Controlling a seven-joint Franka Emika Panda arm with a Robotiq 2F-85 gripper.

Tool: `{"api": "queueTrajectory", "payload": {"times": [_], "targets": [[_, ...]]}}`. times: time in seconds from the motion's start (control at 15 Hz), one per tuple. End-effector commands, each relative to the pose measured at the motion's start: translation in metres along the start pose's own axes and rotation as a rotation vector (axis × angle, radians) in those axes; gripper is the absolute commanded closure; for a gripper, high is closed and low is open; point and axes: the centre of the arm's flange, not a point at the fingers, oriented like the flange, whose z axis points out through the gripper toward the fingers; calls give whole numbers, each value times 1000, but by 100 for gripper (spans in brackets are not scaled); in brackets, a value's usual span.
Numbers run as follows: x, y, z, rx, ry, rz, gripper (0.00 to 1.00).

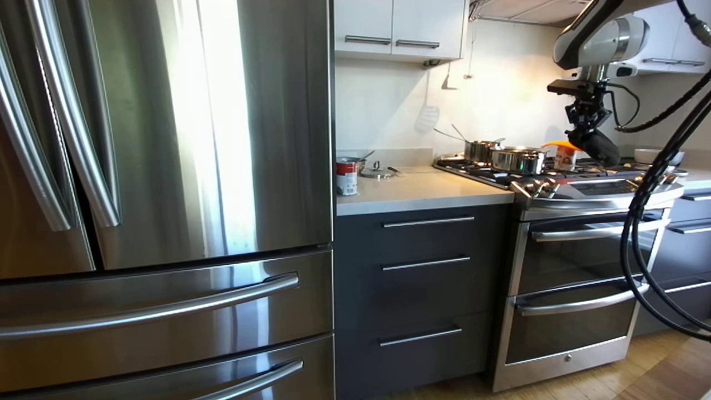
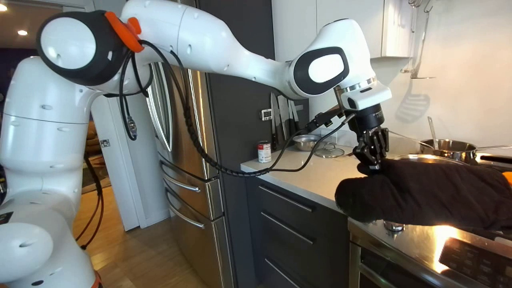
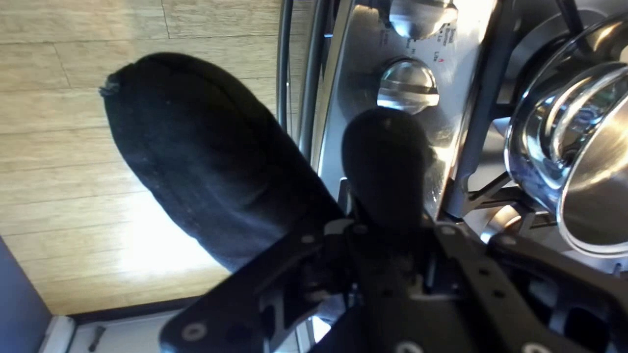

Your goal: Move the kitchen mitt from the counter to the stove

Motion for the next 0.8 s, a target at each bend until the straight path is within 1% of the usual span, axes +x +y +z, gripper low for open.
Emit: {"api": "queueTrajectory", "payload": {"times": [0.0,0.07,0.27,0.4,0.53,0.6,0.73], "targets": [[18,-33,13,-42,-30,122,95],[20,-39,17,-51,-45,142,95],[26,-58,31,-20,-70,244,95],[26,-70,39,-4,-75,355,95],[24,-81,42,46,-92,453,95],[21,-86,43,76,-113,492,95],[15,-92,41,155,-155,539,95]]}}
